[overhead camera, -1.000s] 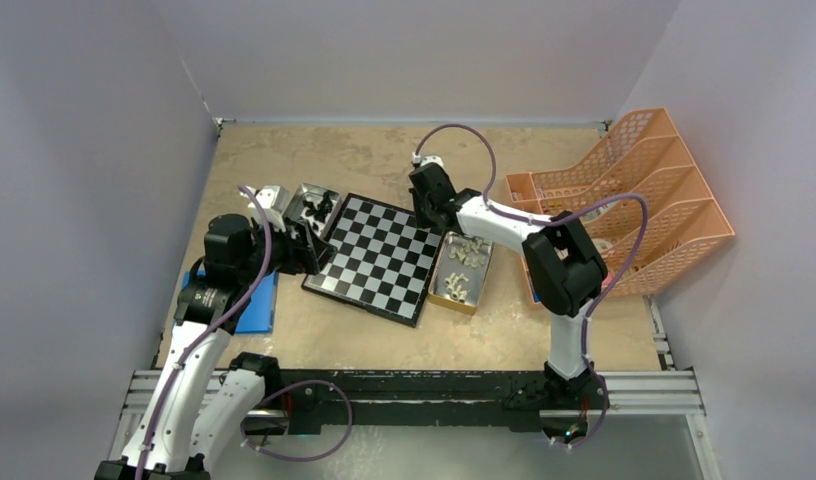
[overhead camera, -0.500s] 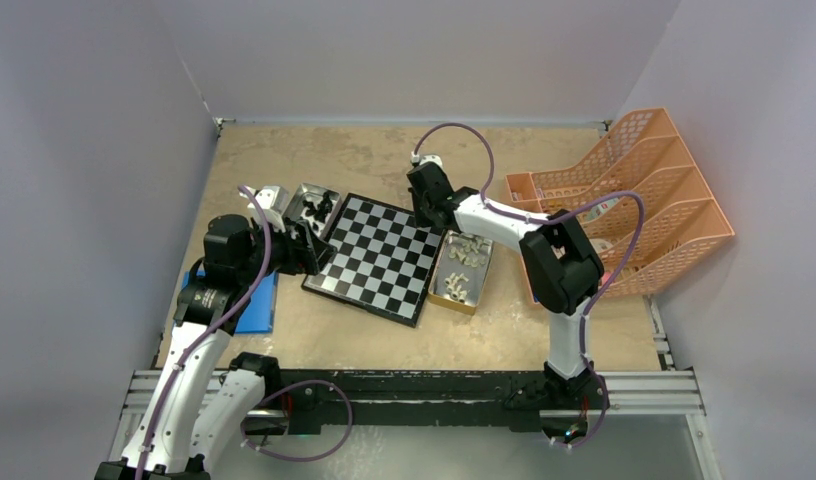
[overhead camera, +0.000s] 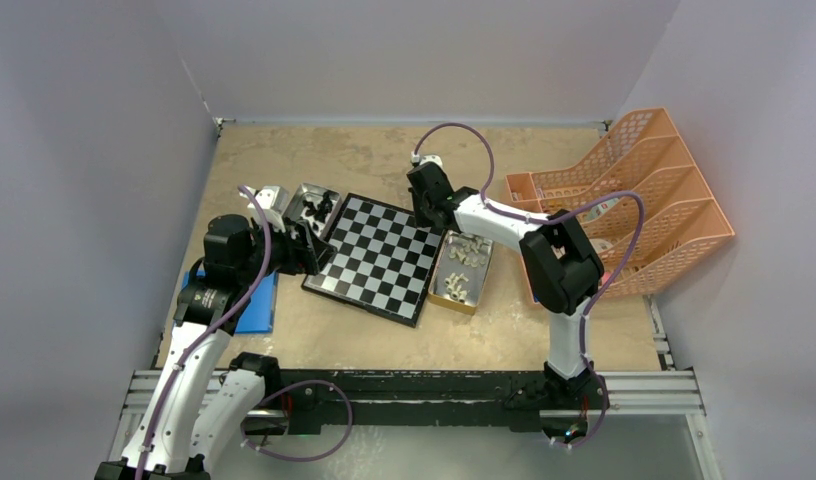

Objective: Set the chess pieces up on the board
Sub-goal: Place the chess piece on the chessboard.

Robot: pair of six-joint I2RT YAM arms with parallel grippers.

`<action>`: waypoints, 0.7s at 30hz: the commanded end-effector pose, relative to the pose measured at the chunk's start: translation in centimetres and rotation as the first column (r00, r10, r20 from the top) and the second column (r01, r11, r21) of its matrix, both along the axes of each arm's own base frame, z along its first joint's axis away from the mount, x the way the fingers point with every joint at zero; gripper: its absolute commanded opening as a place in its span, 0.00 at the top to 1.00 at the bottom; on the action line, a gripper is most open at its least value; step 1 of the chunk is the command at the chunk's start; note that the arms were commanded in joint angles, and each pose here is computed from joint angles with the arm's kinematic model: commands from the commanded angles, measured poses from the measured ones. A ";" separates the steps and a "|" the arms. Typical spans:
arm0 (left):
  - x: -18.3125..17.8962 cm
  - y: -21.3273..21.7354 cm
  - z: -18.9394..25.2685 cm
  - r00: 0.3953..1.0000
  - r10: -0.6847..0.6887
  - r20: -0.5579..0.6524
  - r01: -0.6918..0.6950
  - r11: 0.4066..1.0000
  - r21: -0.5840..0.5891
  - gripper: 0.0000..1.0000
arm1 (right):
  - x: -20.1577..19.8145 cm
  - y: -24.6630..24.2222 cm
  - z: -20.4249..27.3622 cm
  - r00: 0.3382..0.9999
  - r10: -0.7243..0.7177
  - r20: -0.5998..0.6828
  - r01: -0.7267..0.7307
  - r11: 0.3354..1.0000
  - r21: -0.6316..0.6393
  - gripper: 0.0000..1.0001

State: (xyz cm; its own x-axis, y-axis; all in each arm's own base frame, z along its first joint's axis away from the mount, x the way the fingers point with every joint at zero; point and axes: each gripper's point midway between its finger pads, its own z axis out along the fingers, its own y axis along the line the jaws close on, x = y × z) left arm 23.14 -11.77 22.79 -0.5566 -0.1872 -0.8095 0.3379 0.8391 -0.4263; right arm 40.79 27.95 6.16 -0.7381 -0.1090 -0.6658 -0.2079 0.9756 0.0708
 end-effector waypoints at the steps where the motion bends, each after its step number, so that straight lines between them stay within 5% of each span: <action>1: 0.3 -0.1 0.7 0.999 -0.004 0.035 0.004 1.000 -0.004 0.19 | 0.2 -0.6 0.2 1.000 -0.025 0.002 0.025 0.999 -0.033 0.90; 21: 0.4 -0.1 0.6 1.000 -0.002 0.030 0.002 1.000 -0.003 0.19 | 0.7 0.1 0.7 1.000 -0.018 0.015 0.018 1.000 -0.013 0.83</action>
